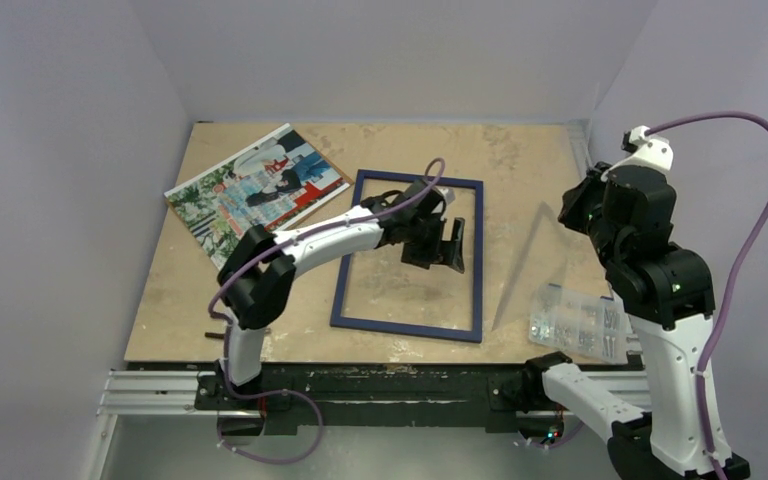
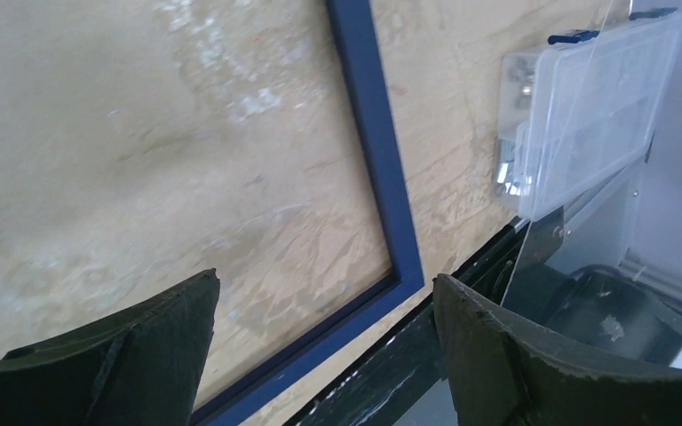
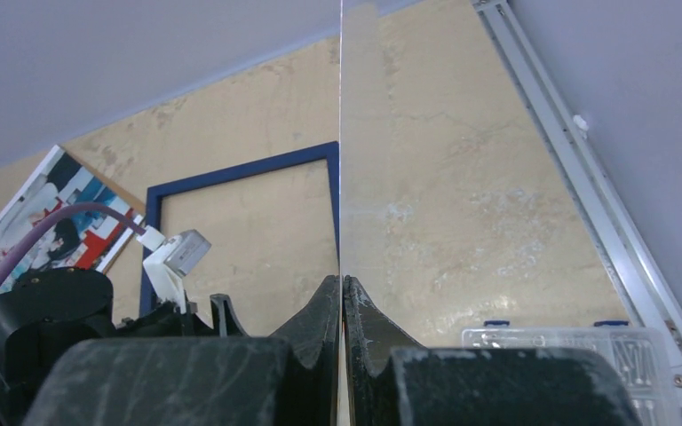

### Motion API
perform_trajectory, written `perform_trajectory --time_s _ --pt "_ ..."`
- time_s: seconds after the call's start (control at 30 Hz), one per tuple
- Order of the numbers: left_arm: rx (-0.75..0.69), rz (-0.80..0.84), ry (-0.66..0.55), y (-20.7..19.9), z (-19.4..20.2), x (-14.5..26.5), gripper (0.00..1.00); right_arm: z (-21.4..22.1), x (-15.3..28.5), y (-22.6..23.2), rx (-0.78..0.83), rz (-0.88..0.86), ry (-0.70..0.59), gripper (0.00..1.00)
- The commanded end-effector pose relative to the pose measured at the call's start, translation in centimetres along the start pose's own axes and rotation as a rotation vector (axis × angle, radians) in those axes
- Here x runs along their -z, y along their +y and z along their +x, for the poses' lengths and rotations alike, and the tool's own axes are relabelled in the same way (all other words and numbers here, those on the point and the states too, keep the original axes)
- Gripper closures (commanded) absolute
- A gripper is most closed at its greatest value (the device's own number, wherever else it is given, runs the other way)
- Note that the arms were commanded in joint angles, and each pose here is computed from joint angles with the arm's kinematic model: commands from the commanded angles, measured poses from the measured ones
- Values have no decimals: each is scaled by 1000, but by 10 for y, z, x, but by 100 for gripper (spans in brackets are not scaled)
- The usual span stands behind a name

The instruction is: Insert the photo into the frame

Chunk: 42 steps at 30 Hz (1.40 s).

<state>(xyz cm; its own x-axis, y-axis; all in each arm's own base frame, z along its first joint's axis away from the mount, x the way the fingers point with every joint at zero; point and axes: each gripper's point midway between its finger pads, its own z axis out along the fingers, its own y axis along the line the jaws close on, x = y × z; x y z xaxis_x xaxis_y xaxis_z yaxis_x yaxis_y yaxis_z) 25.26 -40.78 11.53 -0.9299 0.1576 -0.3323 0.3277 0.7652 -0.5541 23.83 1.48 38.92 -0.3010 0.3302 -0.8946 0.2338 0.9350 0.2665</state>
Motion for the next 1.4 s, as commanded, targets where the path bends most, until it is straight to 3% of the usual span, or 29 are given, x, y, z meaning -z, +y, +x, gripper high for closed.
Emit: perform_trajectory --time_s 0.0,0.23,0.57,0.67,0.73,0.87,1.03,1.37 --pt "-8 52 9 -42 -5 -25 14 -20 11 -17 1 76 -80 100" --pt "14 -48 35 -47 9 -70 21 -16 9 -20 7 91 -73 100" --pt "23 52 31 -70 10 -114 39 -4 4 -21 14 90 -48 100" --pt "48 57 52 -71 13 -127 50 -2 3 -22 18 91 -44 100" --pt "68 32 68 -65 17 -135 65 0 2 -22 20 92 -43 100" --pt "92 12 91 -55 23 -143 84 7 -2 -23 27 95 -29 100" --pt "90 74 39 -60 7 -118 100 19 -10 -24 36 98 -5 100" --pt "-12 216 -96 -89 -31 -16 100 48 -31 -10 27 30 59 100"
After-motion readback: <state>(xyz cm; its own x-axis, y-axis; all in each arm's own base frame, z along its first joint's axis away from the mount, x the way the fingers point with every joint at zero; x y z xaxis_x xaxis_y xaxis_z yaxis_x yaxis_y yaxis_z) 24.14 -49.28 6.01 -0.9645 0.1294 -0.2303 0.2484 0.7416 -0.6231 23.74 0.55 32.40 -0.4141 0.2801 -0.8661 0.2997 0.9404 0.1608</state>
